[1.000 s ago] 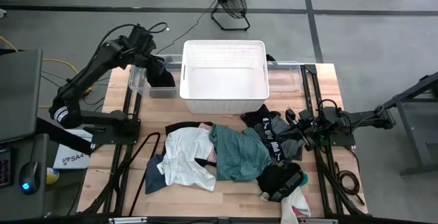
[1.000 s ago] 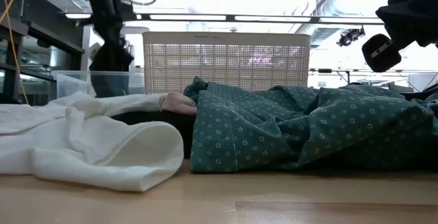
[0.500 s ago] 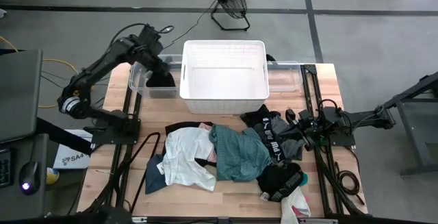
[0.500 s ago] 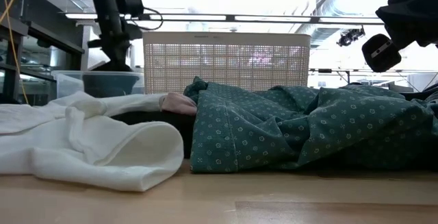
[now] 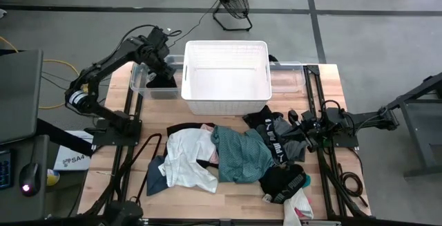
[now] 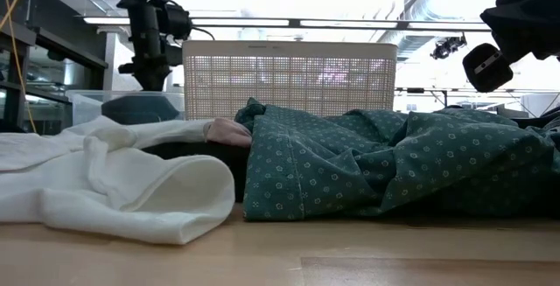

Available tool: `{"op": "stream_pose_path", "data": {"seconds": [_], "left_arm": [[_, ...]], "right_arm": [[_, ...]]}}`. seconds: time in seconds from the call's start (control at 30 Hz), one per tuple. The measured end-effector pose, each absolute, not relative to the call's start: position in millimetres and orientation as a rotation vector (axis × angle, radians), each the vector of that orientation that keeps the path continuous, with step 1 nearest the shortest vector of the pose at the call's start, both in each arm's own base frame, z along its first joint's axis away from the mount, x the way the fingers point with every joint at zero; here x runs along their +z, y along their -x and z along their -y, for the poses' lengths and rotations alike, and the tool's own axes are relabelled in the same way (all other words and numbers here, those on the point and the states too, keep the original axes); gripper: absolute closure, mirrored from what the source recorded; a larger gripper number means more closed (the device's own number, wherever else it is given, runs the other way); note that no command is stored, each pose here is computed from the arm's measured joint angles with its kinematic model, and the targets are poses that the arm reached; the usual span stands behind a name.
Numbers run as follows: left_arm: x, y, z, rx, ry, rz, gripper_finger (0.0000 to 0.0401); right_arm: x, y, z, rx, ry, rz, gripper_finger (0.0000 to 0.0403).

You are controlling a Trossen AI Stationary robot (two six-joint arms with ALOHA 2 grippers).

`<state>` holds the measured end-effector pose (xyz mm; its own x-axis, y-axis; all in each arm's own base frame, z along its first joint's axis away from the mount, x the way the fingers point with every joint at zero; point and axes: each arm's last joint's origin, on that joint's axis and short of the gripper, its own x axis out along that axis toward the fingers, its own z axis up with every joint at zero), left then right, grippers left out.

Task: Pick & Place Cloths
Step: Put the top left black boxers into the left transparent bin, then put the gray boxers into the transparent bin

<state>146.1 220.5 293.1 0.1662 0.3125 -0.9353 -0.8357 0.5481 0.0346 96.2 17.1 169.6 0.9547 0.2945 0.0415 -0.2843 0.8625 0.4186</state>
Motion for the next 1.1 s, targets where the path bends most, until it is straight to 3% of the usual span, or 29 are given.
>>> {"op": "stream_pose_path", "data": {"seconds": [0.23, 0.53, 0.7, 0.97, 1.1], "left_arm": [[292.1, -145.4, -217.6, 0.818, 0.566, -1.152, 0.0376], [291.8, -144.9, -216.8, 0.797, 0.549, -1.170, 0.0253], [299.0, -145.9, -217.8, 0.821, 0.580, -1.132, 0.0206], [322.4, -144.1, -214.5, 0.887, 0.685, -1.082, 0.0190], [333.6, -141.9, -205.0, 0.825, 0.778, -1.018, 0.0190]], "right_arm": [[169.6, -96.2, -17.1, 0.304, -0.435, -0.024, 0.0398], [169.6, -96.2, -17.1, 0.304, -0.435, -0.024, 0.0398], [169.6, -96.2, -17.1, 0.304, -0.435, -0.024, 0.0398], [169.6, -96.2, -17.1, 0.304, -0.435, -0.024, 0.0398], [169.6, -96.2, -17.1, 0.304, -0.435, -0.024, 0.0398]]}}
